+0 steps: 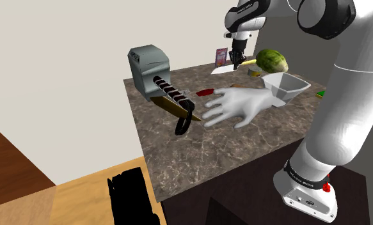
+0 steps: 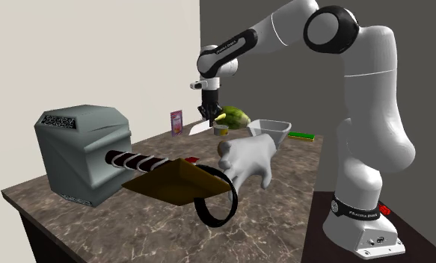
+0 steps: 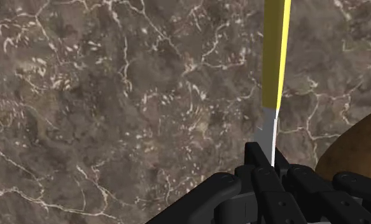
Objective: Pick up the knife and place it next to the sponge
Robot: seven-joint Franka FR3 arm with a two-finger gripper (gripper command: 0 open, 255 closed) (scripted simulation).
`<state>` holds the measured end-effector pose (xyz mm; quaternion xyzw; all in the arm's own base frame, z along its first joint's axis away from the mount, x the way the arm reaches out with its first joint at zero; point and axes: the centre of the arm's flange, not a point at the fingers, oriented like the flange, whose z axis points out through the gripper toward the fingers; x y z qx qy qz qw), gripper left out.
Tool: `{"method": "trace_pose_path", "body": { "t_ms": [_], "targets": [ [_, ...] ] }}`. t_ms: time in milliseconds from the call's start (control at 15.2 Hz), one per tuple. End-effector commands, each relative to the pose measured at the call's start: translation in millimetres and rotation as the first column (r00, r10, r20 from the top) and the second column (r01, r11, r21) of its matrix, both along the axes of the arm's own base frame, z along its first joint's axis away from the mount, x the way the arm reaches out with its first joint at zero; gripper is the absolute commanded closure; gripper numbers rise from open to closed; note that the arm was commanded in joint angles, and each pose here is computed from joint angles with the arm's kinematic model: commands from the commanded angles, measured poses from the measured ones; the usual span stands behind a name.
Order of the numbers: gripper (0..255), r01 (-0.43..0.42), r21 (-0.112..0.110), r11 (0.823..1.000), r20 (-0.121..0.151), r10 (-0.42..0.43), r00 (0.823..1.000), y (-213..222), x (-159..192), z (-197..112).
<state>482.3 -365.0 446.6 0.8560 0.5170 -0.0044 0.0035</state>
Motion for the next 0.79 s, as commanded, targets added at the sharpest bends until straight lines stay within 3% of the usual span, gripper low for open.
{"method": "trace_pose_path", "body": {
  "t_ms": [0, 726],
  "targets": [
    [255, -0.001, 0.0, 1.0, 0.0, 0.001, 1.0, -18.3, -23.0, 0.9],
    [255, -0.001, 0.0, 1.0, 0.0, 0.001, 1.0, -110.5, -135.1, 1.4]
  ]
}}
